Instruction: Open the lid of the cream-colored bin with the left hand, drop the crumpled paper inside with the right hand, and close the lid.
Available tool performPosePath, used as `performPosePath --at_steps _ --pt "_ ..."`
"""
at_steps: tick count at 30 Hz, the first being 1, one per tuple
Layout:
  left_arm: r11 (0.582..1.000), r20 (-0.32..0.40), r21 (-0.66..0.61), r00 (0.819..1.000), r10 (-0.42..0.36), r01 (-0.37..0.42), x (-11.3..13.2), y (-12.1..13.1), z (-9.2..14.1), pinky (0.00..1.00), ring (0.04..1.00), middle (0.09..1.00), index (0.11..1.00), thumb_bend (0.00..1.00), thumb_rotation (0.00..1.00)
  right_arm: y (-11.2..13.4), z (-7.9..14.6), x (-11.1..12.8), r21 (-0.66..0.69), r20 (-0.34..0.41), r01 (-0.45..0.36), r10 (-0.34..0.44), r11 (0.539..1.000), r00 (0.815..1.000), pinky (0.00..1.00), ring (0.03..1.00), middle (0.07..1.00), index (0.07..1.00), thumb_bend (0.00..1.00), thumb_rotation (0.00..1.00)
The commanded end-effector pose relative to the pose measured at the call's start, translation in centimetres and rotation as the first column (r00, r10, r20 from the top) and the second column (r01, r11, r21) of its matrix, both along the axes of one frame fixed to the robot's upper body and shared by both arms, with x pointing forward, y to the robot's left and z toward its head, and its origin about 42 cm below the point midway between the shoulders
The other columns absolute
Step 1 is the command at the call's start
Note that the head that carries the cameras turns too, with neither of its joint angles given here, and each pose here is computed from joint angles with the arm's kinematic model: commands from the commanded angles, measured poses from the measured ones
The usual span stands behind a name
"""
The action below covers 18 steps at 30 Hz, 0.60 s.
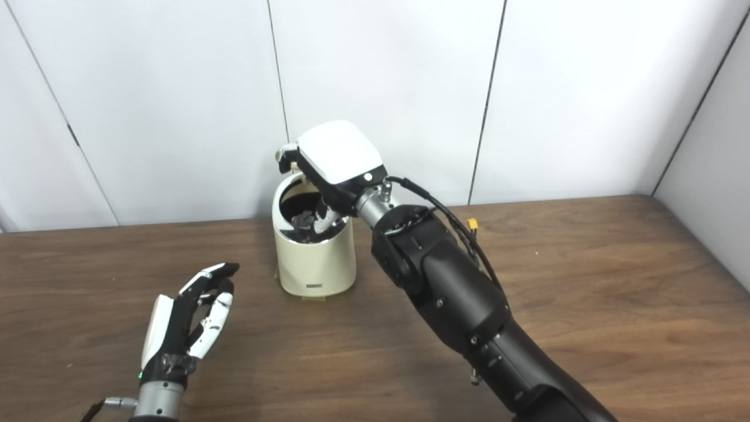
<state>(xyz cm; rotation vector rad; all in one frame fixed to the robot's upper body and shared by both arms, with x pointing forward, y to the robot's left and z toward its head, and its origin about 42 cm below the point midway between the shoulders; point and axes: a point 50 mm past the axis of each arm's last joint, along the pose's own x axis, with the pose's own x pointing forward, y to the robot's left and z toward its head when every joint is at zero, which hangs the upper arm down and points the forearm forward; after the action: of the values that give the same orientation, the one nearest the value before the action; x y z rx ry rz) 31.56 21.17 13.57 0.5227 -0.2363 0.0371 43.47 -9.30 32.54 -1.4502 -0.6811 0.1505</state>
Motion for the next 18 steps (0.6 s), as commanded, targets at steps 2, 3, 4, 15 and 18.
performPosePath --at_steps 2,3,4,15,18 --pt "1.0 0.05 0.006 0.999 -0.008 0.008 -0.1 -0.3 0.9 0.68 0.77 0.794 0.792 0.37 0.8 0.1 2.1 0.0 0.036 0.1 -0.01 0.006 0.999 0.995 0.49 0.613 0.714 0.647 1.0 0.05" --pt "1.0 0.049 0.006 0.999 -0.008 0.007 -0.1 -0.3 0.9 0.68 0.77 0.794 0.792 0.37 0.8 0.1 2.1 0.1 0.041 0.107 -0.013 0.008 0.999 0.994 0.49 0.613 0.711 0.645 1.0 0.05" --pt "1.0 0.048 0.004 0.999 -0.008 0.007 -0.1 -0.3 0.9 0.67 0.77 0.794 0.792 0.37 0.8 0.0 2.1 0.1 0.046 0.112 -0.015 0.01 0.999 0.994 0.49 0.61 0.705 0.64 0.99 0.05" --pt "1.0 0.042 0.01 0.999 -0.01 0.01 0.0 -0.2 0.8 0.68 0.771 0.798 0.796 0.36 0.8 -0.8 1.8 0.1 0.134 0.199 -0.089 0.062 0.987 0.978 0.33 0.439 0.564 0.461 0.52 0.0" --pt "1.0 0.04 0.002 0.999 -0.008 0.008 0.1 -0.2 0.8 0.68 0.773 0.798 0.797 0.36 0.8 -1.6 1.8 -0.3 0.194 0.201 -0.085 0.046 0.977 0.979 0.31 0.428 0.563 0.467 0.51 0.0"
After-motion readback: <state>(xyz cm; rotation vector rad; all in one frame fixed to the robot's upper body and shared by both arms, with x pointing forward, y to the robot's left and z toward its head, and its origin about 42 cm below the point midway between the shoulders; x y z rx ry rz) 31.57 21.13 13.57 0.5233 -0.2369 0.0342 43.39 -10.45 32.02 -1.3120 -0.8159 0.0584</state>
